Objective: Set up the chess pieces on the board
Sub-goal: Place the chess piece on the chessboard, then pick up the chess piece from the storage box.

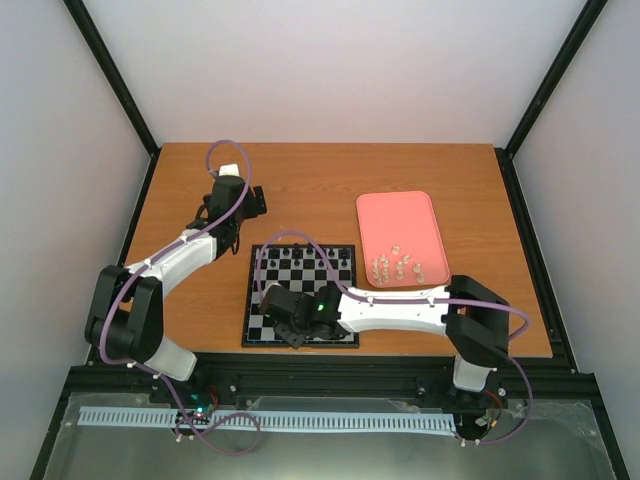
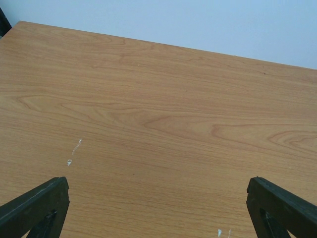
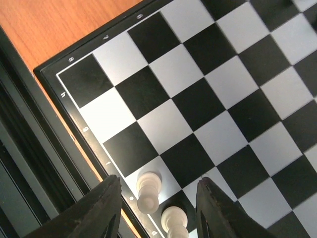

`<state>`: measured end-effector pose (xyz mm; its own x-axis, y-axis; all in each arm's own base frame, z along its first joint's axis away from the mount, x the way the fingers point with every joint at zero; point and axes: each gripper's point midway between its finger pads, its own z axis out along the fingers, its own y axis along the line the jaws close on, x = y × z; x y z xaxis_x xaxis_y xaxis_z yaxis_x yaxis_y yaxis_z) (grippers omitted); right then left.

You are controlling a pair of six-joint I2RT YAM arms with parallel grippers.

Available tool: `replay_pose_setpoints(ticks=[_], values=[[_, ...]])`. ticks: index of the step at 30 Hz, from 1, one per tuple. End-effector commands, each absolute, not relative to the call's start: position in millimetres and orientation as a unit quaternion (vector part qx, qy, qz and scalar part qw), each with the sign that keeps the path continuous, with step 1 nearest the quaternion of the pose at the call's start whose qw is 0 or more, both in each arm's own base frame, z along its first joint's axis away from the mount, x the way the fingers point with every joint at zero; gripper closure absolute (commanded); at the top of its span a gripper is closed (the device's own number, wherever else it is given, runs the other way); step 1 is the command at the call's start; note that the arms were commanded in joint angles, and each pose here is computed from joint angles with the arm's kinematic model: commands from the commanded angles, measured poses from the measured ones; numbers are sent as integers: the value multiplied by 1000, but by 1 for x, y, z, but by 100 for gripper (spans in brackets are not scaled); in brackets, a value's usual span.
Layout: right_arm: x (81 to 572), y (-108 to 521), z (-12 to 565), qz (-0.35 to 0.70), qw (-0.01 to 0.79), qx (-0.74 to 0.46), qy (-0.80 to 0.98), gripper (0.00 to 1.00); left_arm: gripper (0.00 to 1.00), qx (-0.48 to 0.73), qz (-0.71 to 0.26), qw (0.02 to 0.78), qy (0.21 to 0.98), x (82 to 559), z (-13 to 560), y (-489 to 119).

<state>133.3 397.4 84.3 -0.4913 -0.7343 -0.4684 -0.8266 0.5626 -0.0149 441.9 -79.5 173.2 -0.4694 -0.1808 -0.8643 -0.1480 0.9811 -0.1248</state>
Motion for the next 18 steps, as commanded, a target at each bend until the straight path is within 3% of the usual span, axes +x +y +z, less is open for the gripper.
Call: replay_pose_setpoints(ticks=[1, 3, 5, 9, 18], values=[[147, 396, 126, 104, 275, -443, 847, 46, 0, -97, -19, 516, 851, 446, 178, -81], [155, 388, 140, 99, 294, -429, 848, 40, 0, -97, -20, 516, 851, 445, 179, -81], [165, 378, 152, 98, 309, -412, 851, 23, 0, -98, -22, 519, 849, 444, 182, -80], [187, 353, 170, 91, 335, -374, 860, 12, 0, -99, -24, 523, 846, 441, 186, -80], [278, 219, 173, -3, 360, -168, 918, 14, 0, -91, -34, 519, 849, 443, 184, -85]])
